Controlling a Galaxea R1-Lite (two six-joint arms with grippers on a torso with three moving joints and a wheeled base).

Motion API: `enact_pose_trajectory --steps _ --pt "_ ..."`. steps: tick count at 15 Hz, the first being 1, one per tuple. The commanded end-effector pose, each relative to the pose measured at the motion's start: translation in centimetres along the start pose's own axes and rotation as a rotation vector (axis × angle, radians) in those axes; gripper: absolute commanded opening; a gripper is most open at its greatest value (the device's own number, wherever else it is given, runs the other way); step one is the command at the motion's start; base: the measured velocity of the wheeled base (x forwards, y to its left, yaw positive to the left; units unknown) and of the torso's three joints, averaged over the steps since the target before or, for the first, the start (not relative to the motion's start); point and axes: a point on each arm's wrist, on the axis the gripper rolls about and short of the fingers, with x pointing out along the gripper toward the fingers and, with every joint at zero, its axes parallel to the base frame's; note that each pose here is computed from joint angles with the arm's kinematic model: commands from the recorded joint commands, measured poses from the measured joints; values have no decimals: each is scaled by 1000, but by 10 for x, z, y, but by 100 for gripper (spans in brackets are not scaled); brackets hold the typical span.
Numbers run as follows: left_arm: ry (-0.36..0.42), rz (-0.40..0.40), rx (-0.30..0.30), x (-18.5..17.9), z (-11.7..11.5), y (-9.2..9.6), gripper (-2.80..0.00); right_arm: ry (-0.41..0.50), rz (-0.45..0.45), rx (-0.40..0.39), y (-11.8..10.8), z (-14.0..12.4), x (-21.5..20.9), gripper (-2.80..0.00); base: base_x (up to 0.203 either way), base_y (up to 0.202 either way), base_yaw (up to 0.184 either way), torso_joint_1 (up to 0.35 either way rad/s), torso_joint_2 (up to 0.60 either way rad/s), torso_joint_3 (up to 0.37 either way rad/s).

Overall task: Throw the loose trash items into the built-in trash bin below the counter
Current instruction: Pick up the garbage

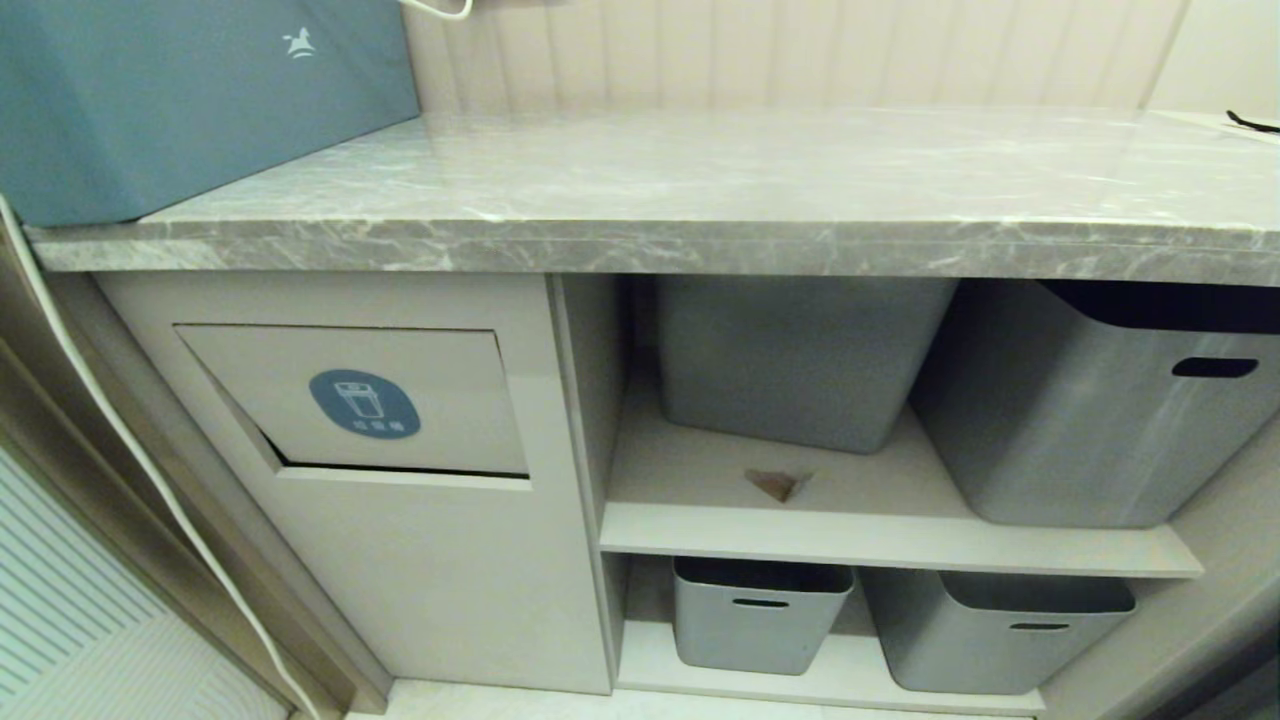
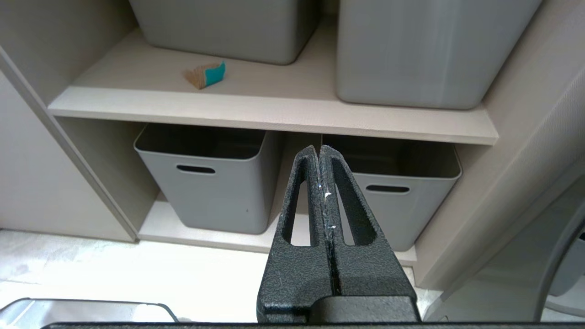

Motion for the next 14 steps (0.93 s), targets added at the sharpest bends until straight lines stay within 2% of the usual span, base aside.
enact_pose_trajectory --steps 1,4,14 --pt "2 -1 0 0 0 0 -280 -2 1 0 0 0 0 -280 0 0 0 0 0 0" --pt "2 -1 -1 0 0 0 -280 -3 1 0 0 0 0 -280 6 2 -56 2 4 4" --pt "3 1 -21 0 0 0 -280 -2 1 0 0 0 0 -280 -2 7 -173 2 2 2"
